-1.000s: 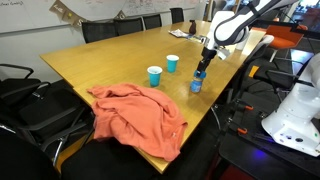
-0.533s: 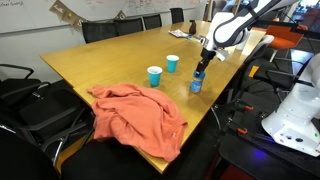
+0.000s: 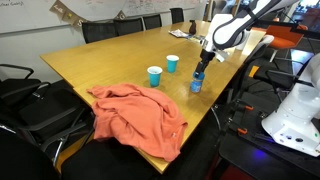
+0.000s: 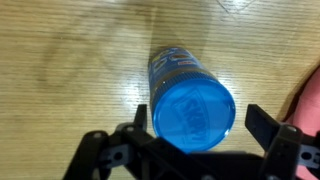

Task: Take the blue lid from the table and put it on the peanut butter bottle

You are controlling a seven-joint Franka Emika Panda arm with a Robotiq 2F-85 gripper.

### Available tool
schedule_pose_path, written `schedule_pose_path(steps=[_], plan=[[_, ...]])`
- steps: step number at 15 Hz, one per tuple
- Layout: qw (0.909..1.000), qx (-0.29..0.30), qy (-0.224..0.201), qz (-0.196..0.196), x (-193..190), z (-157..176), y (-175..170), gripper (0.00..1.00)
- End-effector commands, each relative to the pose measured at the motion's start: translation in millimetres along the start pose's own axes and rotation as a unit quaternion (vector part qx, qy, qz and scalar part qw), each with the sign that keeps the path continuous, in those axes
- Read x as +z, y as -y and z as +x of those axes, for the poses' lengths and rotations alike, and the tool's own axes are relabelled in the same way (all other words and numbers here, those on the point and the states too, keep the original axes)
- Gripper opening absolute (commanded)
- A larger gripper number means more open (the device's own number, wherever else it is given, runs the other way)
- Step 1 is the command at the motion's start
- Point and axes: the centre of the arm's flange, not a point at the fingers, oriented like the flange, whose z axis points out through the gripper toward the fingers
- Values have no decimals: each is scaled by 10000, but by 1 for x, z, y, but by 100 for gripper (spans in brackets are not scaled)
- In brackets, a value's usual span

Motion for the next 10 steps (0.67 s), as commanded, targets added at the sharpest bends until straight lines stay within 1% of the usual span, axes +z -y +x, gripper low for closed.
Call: schedule_pose_path(steps=[1, 4, 5, 6, 8, 10], plan=[[9996, -36, -291, 14, -37, -9, 10, 100], [9982, -56, -593, -4, -79, -12, 9, 100], [9970, -132, -759, -23, -94, -15, 8, 100], [9963, -76, -859, -28, -110, -18, 8, 100], [9957, 2, -922, -54, -136, -25, 6, 100], [9959, 32, -895, -84, -155, -31, 2, 100]])
